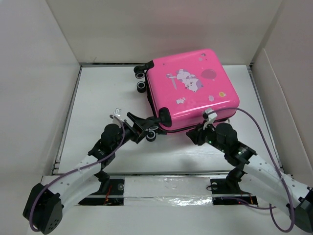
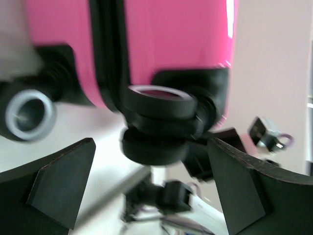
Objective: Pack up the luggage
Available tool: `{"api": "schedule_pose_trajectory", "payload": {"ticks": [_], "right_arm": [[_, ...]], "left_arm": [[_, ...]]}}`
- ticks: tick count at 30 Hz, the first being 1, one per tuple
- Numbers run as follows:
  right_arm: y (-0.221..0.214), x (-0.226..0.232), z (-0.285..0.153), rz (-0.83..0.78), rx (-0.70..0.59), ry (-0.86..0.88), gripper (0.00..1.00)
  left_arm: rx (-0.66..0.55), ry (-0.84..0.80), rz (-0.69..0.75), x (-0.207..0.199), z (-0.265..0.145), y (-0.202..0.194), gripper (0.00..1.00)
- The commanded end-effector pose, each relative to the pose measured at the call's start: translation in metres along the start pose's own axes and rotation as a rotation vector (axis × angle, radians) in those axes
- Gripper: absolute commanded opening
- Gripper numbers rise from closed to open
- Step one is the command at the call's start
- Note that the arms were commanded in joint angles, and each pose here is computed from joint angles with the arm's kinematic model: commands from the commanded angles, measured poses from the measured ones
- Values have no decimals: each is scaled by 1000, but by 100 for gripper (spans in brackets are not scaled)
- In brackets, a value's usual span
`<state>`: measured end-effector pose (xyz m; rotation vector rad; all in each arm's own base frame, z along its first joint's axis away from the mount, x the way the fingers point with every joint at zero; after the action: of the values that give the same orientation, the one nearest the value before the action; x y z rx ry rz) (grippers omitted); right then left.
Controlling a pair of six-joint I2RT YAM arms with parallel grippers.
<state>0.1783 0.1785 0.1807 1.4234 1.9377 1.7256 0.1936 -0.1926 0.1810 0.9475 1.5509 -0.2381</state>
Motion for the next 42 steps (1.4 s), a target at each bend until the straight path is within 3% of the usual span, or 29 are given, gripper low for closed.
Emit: {"api": "schedule_pose_trajectory", "payload": {"ticks": [1,7,10,15,25,42], "right_arm": [[30,16,-6,-32,-124,62,30],[30,18,-11,-40,-136,79,31],[31,20,-14,-39,-146,96,31],[31,21,-19,-39,-151,103,31],[29,24,-21,-32,-156,118,31],[24,20,-17,-28,-137,101,30]], "left_arm": [[101,-106,-123,-25,-16,-12,99],[85,-216,-169,-70,-25,-1,99],[53,-207,-193,-69,-19,4,99],[96,-221,-220,-70,-4,1,99],[-17,-196,-185,-67,10,21,99],[-77,-188,-174,-60,36,39,95]]}}
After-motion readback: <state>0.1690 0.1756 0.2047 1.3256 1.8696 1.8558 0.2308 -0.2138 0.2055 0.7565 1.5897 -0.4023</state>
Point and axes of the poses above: each gripper's point midway between its finger pads, its own z axis out along the fingers, its own x axis along the line the jaws close on, y = z × x, the point moved 5 cm from there along -z, back along the fingers, and after that the axes turned 9 degrees about z, right-handed, at the moved point
